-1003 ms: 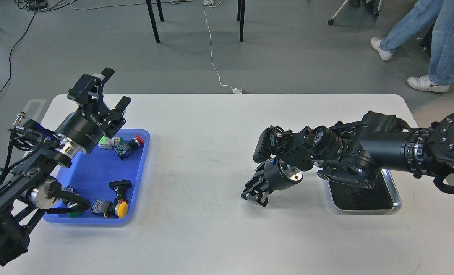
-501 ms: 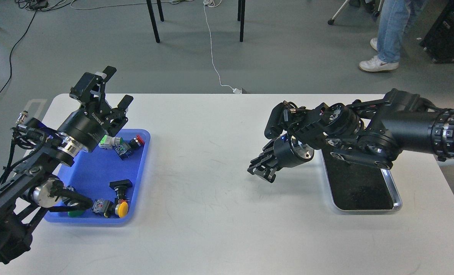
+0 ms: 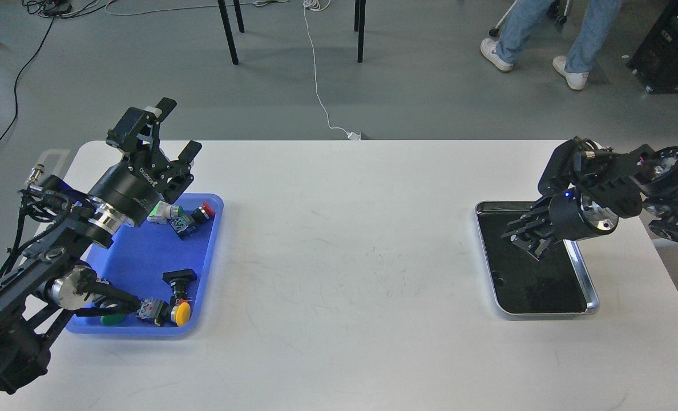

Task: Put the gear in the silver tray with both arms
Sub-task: 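Carry the gear over the silver tray and open the right gripper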

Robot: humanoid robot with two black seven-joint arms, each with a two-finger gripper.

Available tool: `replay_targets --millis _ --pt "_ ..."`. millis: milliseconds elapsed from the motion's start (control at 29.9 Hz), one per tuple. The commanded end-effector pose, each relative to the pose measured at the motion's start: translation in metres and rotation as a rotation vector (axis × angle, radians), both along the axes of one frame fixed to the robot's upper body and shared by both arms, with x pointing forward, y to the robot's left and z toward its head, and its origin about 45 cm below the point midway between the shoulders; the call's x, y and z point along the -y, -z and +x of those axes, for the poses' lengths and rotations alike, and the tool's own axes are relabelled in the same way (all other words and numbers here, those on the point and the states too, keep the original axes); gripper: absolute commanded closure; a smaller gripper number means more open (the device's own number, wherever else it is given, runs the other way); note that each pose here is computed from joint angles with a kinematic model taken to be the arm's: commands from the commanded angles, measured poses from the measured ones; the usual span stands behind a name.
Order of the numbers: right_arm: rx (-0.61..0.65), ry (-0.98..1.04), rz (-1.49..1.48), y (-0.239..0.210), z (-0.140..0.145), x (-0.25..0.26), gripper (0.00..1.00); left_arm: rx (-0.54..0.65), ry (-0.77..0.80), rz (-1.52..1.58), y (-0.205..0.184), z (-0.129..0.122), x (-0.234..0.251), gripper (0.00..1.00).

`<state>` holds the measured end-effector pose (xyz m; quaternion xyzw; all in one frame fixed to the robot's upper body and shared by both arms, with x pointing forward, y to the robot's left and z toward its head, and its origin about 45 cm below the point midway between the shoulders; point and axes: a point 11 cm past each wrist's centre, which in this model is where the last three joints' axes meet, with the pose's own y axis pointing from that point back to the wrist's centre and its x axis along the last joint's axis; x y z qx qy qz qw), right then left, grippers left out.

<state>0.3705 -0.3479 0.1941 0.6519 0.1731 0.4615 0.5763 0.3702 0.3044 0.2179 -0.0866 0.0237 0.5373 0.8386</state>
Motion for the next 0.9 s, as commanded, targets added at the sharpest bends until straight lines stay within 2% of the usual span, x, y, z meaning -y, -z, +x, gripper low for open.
replay_targets --millis 0,602,702,802,869 --pt "-0.033 0.033 -0.005 0.013 -0.013 0.014 0.78 -0.008 0.009 -0.008 0.002 0.0 0.007 0.02" --pt "-0.103 0.067 -0.001 0.039 -0.038 0.026 0.69 -0.008 0.013 -0.004 0.001 0.0 0.007 0.02" --pt "-0.104 0.067 0.0 0.039 -0.038 0.026 0.53 -0.009 0.012 -0.005 0.002 0.0 0.007 0.02" --pt "-0.097 0.074 0.009 0.036 -0.038 0.027 0.23 -0.008 0.017 -0.008 0.001 0.0 0.008 0.02" --pt "-0.074 0.088 0.031 0.03 -0.033 0.027 0.19 -0.007 0.016 -0.008 0.002 0.0 0.008 0.02"
